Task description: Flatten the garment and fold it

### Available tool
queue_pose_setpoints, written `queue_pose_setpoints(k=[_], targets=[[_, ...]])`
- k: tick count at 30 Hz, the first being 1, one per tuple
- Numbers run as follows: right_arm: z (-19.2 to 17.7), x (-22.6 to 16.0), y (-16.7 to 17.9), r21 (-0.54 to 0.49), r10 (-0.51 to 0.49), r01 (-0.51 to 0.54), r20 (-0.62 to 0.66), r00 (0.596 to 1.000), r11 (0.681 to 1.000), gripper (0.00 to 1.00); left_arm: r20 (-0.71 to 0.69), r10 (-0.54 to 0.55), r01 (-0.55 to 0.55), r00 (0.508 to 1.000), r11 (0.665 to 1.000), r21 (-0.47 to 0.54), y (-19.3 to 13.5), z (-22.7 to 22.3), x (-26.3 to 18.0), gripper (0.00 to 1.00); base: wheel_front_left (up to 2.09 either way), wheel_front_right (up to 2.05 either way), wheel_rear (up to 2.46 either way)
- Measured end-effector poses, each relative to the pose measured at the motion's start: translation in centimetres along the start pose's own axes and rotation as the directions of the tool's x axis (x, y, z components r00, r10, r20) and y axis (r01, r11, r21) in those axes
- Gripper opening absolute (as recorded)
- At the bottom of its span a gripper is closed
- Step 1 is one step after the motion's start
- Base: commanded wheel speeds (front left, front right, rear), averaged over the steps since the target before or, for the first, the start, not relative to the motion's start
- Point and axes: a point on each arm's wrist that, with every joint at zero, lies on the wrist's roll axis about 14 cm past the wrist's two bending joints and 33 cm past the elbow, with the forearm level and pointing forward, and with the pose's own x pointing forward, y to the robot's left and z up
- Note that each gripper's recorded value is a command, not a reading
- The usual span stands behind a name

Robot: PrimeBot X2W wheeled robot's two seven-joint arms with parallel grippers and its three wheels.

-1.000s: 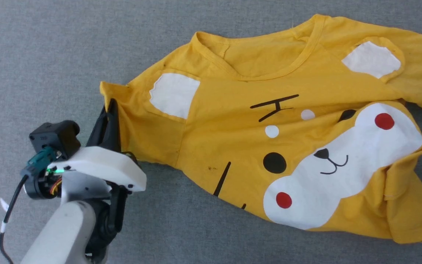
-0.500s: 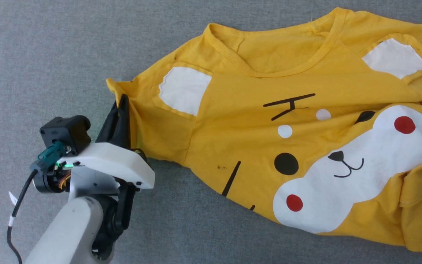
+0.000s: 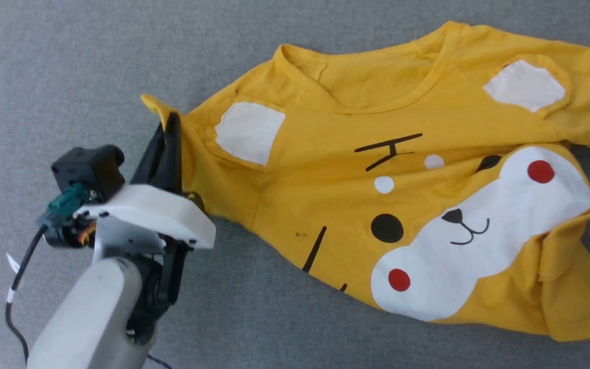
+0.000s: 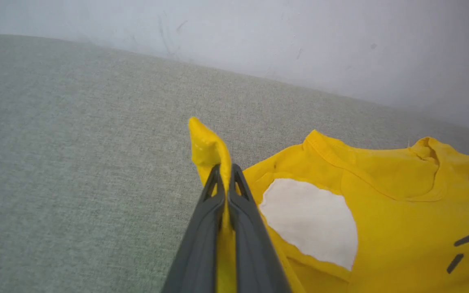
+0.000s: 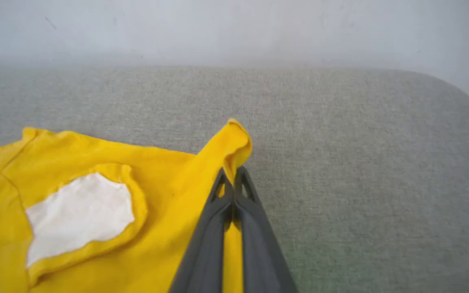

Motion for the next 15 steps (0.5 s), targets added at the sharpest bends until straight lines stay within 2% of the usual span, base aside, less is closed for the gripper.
queue_pose_setpoints(k=[2,5,10,15], targets=[[3.0,-0.7,1.4,0.009,0.039,-0.04,0.104,0.994,0.999,0.0,0.069,-0.027,0.027,0.997,1.0,0.009,-0.7,2.2,0.2,0.0,0.0,0.0,0.0],[8.7,-2.4,3.4,0.005,0.099,-0.104,0.272,0.957,0.995,0.0,0.183,-0.086,0.079,0.979,0.996,0.046,-1.9,6.4,0.3,0.0,0.0,0.0,0.0],[18.2,-6.9,5.6,-0.071,0.167,-0.152,0.506,0.846,0.986,0.0,0.359,-0.185,0.123,0.915,0.975,0.187,-3.7,15.1,-0.2,0.0,0.0,0.0,0.0],[24.9,-11.5,7.3,-0.149,0.217,-0.158,0.62,0.754,0.976,0.0,0.428,-0.256,0.127,0.867,0.943,0.306,-5.6,22.0,-1.6,0.0,0.0,0.0,0.0]])
